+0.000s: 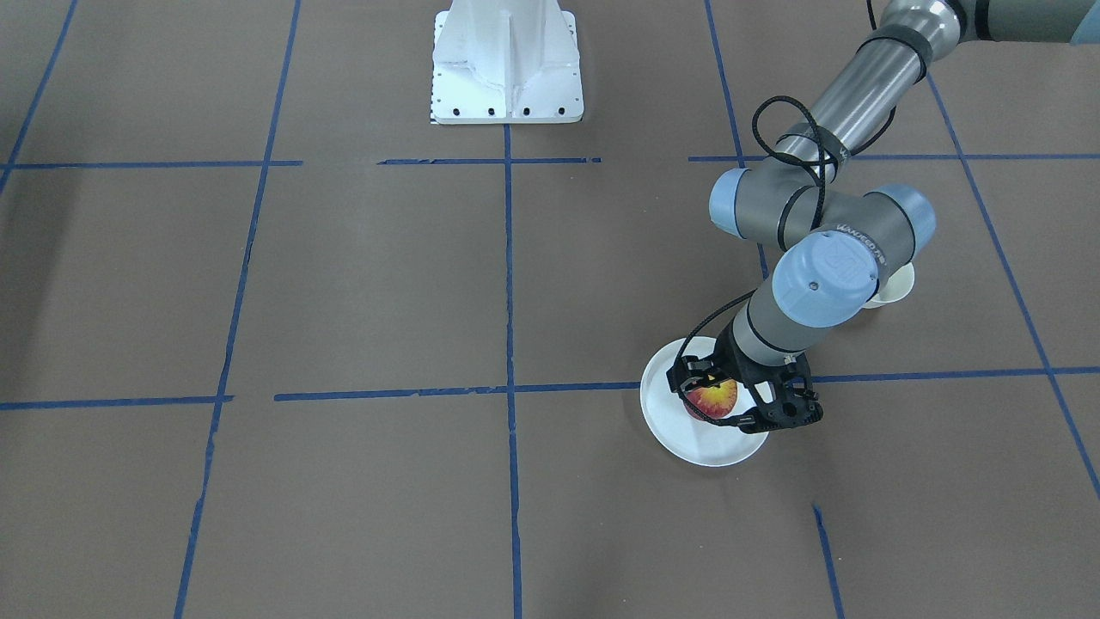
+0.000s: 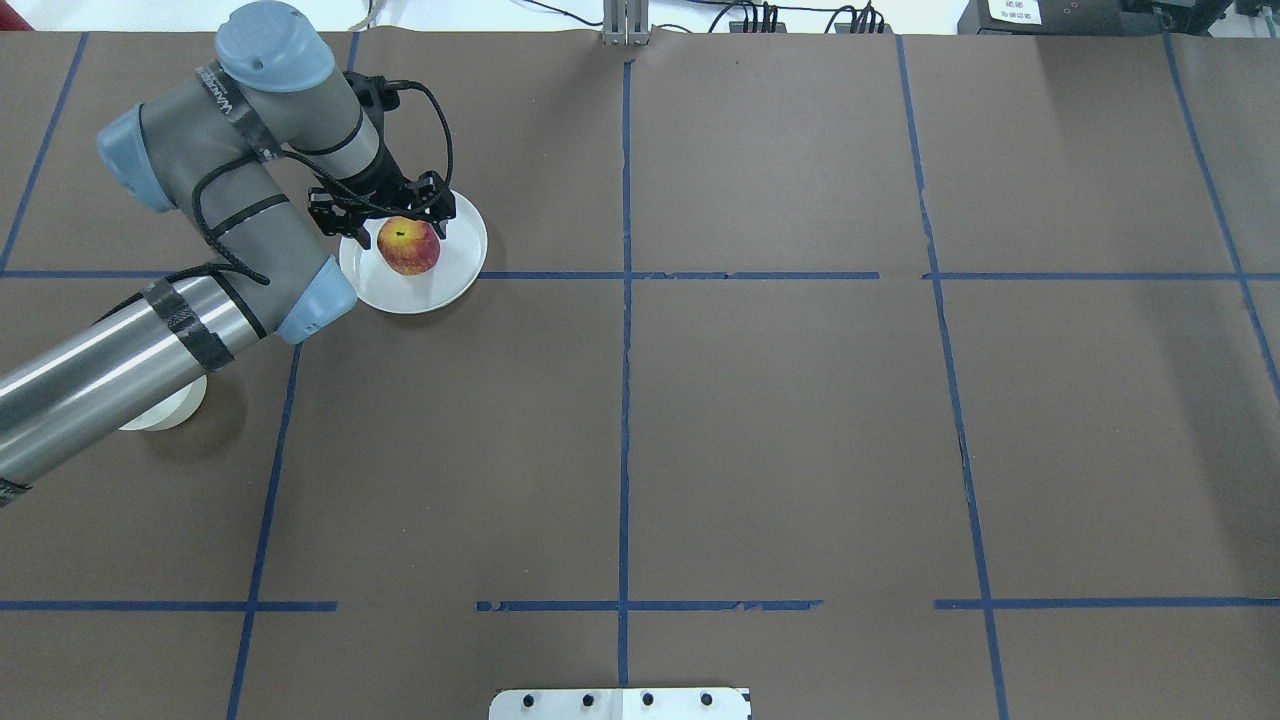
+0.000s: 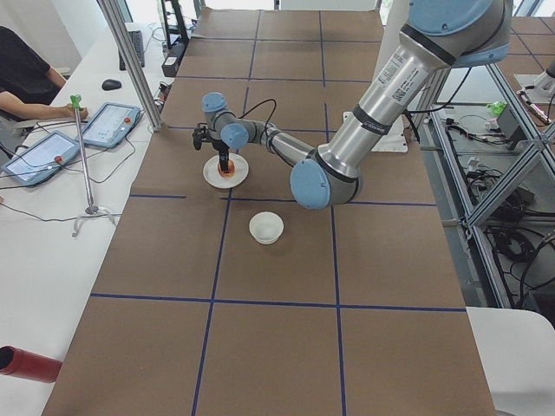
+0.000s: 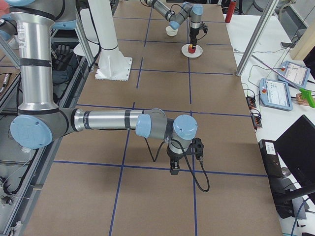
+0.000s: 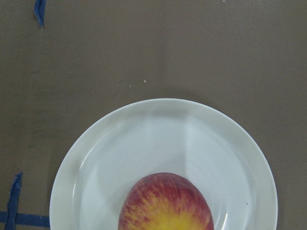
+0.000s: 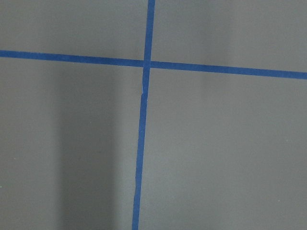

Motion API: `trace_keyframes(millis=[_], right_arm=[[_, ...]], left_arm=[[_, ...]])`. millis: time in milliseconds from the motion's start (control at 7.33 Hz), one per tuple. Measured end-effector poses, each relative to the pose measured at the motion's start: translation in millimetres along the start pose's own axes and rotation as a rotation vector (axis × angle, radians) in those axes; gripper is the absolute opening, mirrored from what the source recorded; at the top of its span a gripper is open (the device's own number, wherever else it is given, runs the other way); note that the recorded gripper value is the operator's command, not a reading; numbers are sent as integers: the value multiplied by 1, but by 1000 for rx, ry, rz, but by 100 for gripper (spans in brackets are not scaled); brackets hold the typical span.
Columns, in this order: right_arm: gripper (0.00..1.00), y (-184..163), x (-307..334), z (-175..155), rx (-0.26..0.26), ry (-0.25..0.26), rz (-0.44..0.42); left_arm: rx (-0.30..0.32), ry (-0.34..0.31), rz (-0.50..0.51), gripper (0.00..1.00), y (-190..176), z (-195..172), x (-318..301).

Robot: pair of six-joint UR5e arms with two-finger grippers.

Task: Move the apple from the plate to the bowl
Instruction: 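Lower the left gripper and close it around the apple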

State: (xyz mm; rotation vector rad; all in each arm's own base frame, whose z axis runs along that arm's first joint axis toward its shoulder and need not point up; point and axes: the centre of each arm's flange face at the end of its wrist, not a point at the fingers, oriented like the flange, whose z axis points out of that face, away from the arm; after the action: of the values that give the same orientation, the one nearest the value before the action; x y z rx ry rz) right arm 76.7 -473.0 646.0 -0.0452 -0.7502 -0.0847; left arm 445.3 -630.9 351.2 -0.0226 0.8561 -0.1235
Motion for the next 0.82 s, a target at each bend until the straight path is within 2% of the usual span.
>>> trace_keyframes(millis=[545, 682, 818], right_arm=[[100, 0, 0, 0, 0, 0, 0], [100, 0, 0, 0, 0, 0, 0], [100, 0, 0, 0, 0, 0, 0]], left_arm=[[18, -9, 1, 100, 1, 16, -3], [22, -7, 0, 77, 0, 19, -5], [25, -5, 1, 25, -1, 21, -5]])
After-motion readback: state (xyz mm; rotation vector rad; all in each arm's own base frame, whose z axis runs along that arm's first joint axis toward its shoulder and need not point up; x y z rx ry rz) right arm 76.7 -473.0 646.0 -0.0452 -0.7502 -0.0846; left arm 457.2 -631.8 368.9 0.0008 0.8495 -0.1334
